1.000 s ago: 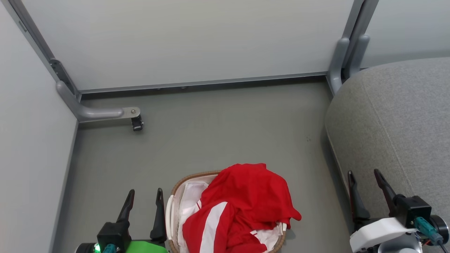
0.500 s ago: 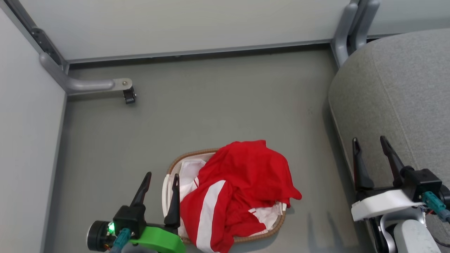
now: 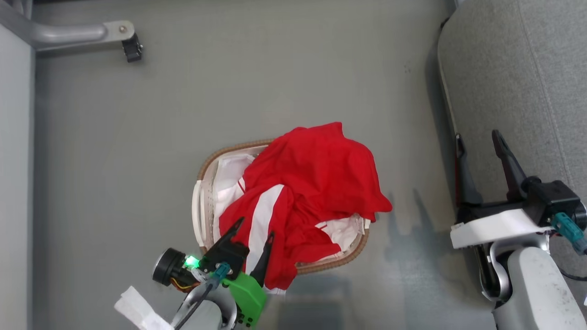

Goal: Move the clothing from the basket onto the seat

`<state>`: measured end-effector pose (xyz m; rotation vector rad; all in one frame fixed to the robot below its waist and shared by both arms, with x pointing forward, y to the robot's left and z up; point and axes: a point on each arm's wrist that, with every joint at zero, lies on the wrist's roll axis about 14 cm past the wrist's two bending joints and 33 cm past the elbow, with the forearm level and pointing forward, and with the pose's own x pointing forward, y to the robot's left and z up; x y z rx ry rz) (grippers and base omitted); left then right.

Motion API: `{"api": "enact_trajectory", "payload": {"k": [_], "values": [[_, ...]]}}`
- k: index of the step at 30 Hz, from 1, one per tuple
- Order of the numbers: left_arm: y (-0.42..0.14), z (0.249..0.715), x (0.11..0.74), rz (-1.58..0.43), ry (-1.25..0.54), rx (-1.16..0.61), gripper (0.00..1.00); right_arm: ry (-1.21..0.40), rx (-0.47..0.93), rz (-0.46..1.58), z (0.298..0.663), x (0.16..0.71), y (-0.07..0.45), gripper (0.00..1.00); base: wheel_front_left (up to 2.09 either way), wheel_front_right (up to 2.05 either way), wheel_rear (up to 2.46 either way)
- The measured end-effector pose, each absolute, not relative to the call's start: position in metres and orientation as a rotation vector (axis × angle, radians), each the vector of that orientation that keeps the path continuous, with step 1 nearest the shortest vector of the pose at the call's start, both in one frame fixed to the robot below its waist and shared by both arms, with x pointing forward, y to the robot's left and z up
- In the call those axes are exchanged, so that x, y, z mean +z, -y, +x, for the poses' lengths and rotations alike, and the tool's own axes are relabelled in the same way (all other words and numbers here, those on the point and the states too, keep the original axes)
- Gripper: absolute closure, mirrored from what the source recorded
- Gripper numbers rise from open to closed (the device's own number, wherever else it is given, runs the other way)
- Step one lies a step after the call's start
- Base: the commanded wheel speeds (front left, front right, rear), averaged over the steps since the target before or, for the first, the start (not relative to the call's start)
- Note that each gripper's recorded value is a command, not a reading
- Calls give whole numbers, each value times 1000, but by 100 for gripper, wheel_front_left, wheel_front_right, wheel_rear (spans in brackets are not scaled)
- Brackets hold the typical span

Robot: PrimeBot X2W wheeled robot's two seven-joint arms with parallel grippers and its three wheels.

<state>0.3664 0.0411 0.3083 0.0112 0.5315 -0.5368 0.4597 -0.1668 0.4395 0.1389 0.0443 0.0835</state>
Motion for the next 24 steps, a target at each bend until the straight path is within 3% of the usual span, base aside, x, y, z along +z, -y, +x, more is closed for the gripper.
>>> {"api": "enact_trajectory", "payload": {"k": [10,24], "values": [[-34,356,225,136,-775,-680,0,-86,63,165,484,408,174,0,0,0,0],[-25,331,155,207,-1025,-796,0,-170,-1,164,483,369,198,0,0,0,0]]}}
